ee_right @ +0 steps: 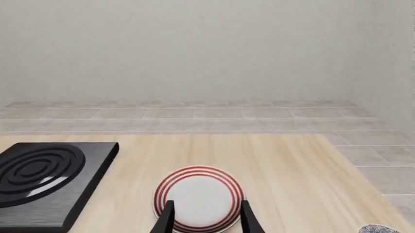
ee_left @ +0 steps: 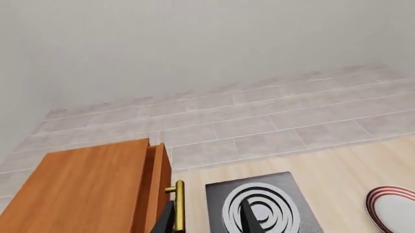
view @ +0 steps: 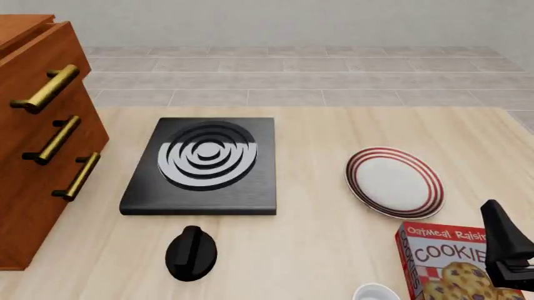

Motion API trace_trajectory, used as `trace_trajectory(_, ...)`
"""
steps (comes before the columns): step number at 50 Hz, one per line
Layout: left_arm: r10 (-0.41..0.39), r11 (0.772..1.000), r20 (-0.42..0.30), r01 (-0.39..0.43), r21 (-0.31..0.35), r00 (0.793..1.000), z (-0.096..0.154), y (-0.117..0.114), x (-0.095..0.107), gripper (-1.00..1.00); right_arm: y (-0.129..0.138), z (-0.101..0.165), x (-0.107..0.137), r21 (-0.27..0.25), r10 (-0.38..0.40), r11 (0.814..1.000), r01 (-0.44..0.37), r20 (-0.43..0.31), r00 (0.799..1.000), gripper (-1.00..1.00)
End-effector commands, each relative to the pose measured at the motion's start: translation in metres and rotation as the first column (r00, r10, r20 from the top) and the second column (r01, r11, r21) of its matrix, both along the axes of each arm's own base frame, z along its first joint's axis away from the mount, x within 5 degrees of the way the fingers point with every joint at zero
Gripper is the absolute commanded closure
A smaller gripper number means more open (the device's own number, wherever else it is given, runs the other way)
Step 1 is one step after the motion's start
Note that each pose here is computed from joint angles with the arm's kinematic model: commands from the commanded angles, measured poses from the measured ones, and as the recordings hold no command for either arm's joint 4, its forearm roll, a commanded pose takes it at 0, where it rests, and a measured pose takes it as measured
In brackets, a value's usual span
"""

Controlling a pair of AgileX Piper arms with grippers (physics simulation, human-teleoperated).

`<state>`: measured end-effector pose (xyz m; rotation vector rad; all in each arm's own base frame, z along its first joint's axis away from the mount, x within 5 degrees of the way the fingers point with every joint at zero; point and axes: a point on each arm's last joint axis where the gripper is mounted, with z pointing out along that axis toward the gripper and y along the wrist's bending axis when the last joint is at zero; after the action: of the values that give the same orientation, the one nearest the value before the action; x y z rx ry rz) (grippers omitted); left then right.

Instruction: Pick the akita bowl in the top layer of the wooden cabinet and place it on the plate.

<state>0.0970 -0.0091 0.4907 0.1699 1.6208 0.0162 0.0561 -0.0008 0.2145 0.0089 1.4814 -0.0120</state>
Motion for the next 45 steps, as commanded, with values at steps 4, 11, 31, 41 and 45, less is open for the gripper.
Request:
trace_trajectory(4,0.061,0.998,-0.072,-0.060,0.018,0.995,0.004,0.006,0.013,-1.00,0.000,0.001,0.000,-0.001,0.000,1.000,0.000,0.002,1.000,-1.00)
trace_trajectory(11,0.091,0.995,-0.093,-0.087,0.047,0.992,0.004,0.009,0.017,-1.00,0.000,0.001,0.000,0.000,-0.001,1.000,0.001,0.003,1.000,-1.00)
trace_trajectory(31,0.135,0.987,-0.145,-0.121,0.106,0.980,-0.004,0.015,0.023,-1.00,0.000,0.000,0.000,0.002,-0.001,1.000,0.001,0.001,1.000,-1.00)
trace_trajectory(41,0.173,0.981,-0.180,-0.153,0.119,0.968,-0.012,0.020,0.031,-1.00,0.000,0.000,0.000,0.002,-0.001,1.000,0.001,0.001,1.000,-1.00)
trace_trajectory(45,0.183,0.979,-0.189,-0.161,0.125,0.965,-0.014,0.022,0.034,-1.00,0.000,0.000,0.000,0.002,-0.001,1.000,0.001,0.002,1.000,-1.00)
